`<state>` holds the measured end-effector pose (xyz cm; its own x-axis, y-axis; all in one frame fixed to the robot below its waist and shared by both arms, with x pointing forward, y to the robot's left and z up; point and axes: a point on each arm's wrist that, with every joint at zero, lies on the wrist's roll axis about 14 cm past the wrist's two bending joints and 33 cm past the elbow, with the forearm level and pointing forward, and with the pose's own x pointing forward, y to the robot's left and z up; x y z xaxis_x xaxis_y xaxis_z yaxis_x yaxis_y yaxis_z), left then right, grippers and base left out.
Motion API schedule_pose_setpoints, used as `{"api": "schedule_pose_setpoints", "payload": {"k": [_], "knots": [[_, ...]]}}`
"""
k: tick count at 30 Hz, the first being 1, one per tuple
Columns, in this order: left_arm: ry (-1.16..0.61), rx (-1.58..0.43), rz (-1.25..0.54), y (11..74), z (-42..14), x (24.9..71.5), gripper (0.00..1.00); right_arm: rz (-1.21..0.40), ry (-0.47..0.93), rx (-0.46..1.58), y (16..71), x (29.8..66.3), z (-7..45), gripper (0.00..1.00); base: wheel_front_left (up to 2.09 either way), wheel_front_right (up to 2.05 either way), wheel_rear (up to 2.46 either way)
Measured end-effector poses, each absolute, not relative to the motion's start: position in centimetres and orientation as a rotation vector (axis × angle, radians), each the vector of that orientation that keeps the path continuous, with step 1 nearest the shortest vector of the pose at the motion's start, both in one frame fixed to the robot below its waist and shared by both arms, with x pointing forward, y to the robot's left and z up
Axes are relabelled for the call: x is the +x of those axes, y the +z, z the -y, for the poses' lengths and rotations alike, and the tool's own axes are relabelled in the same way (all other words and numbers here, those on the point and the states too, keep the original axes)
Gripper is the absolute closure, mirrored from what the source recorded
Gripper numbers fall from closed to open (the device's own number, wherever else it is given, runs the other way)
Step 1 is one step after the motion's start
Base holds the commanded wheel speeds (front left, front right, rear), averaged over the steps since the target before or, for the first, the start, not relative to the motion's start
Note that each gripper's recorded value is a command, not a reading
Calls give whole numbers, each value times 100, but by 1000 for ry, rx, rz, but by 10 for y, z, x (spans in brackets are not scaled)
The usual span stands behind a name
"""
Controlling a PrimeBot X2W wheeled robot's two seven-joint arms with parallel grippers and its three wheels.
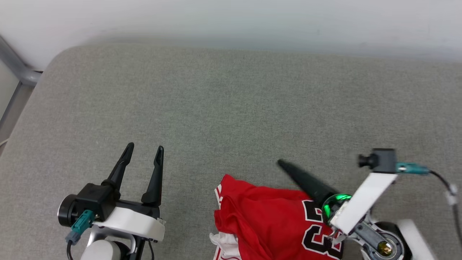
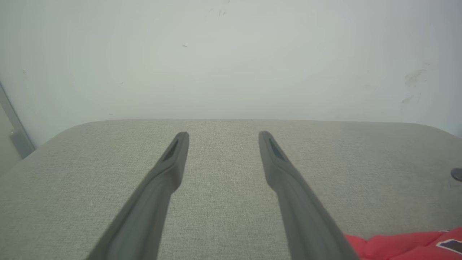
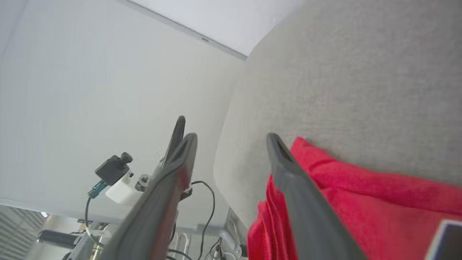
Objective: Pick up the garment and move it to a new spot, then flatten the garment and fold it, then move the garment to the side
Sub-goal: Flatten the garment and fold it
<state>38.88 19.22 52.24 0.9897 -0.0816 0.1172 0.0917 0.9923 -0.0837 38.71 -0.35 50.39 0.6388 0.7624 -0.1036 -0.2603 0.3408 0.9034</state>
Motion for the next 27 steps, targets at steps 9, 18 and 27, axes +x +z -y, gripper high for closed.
{"api": "schedule_pose_setpoints", "payload": {"k": [9,18,27], "knots": [[-91,-78,137,529,-187,385,0,-215,407,670,514,409,95,0,0,0,0],[-99,-64,140,530,-183,379,0,-19,172,338,530,390,175,0,0,0,0],[-82,-30,135,527,-184,363,0,77,83,136,550,355,191,0,0,0,0]]}}
